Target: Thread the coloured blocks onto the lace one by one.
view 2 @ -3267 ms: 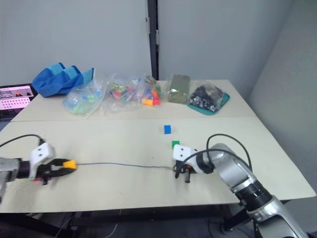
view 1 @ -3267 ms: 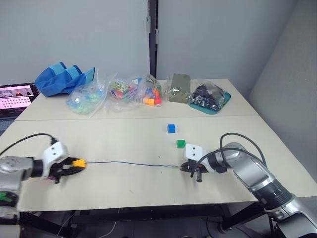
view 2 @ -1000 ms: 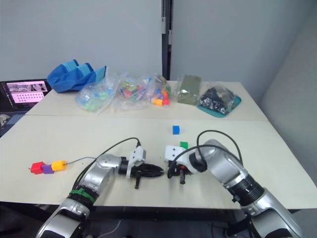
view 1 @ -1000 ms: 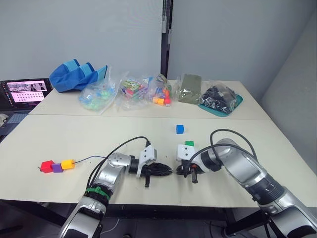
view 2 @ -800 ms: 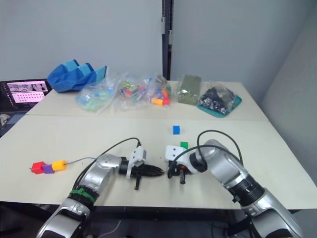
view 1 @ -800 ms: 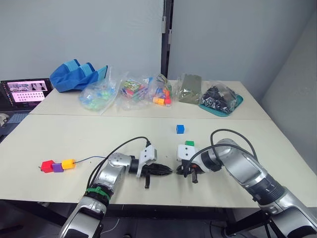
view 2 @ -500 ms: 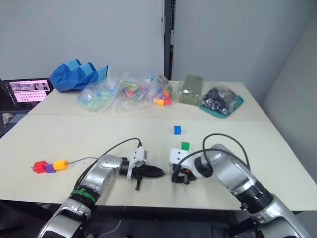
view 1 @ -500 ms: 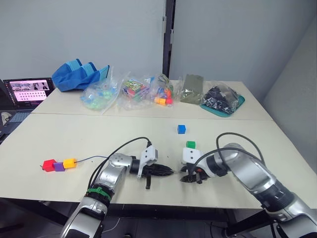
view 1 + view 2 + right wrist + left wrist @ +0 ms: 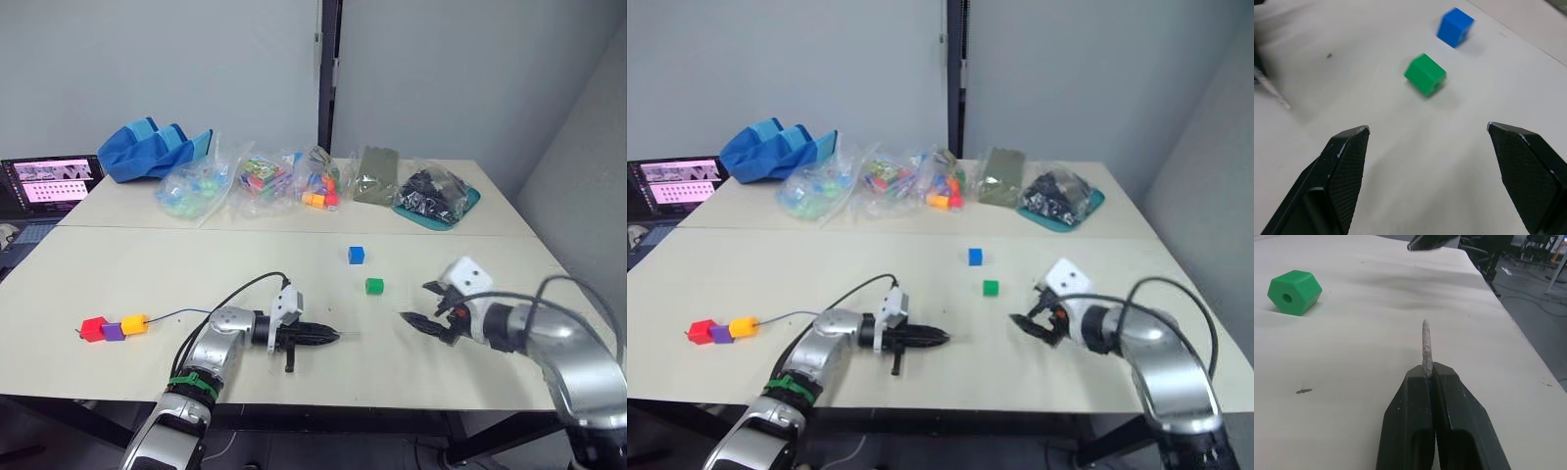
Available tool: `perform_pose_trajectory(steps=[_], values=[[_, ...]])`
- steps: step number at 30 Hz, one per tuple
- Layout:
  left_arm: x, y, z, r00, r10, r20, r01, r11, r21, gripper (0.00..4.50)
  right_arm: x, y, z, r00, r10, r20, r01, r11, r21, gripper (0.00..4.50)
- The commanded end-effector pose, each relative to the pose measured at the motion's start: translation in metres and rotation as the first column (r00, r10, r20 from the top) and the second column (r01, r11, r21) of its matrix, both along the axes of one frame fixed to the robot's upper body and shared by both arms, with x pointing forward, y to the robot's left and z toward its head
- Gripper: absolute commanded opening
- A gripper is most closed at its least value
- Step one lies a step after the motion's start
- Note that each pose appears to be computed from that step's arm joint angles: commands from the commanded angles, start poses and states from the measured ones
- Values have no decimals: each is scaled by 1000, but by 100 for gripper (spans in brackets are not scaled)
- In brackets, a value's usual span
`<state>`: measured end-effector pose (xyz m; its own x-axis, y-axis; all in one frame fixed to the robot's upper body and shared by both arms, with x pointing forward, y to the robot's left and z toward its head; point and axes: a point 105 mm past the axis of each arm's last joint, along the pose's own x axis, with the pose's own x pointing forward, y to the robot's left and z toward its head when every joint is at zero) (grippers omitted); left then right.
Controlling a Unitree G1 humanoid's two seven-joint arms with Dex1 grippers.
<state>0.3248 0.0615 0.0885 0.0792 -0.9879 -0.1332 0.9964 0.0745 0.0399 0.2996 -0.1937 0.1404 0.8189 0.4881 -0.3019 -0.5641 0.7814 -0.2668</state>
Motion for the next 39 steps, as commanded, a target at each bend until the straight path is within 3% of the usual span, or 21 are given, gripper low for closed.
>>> perform_pose_trajectory(steps=[1,5,10,17,25,31,38,39], values=[[1,11,4,1000,26,8,-25,999,-24,0,-8,-4,14,984,-92,153,84,995,57,406],[0,15,4,1000,26,4,-26,999,-27,0,-26,-4,-4,979,-130,157,120,990,72,406],[-2,15,2,1000,20,-3,-20,1000,-21,0,-33,-6,-10,978,-150,143,139,987,81,406],[-6,14,-2,1000,14,-5,-14,1000,-11,0,-25,3,-9,978,-154,142,133,980,148,406],[-5,14,-1,999,51,12,-51,999,-10,0,35,41,0,960,-214,179,166,954,250,406],[-5,12,0,998,63,20,-63,998,-10,0,73,61,-10,960,-256,116,210,928,308,406],[-5,17,-2,997,78,26,-78,997,20,0,90,70,-30,951,-301,76,257,900,354,406],[-5,18,-1,996,82,27,-82,996,22,0,92,68,-29,944,-320,77,268,885,381,383]])
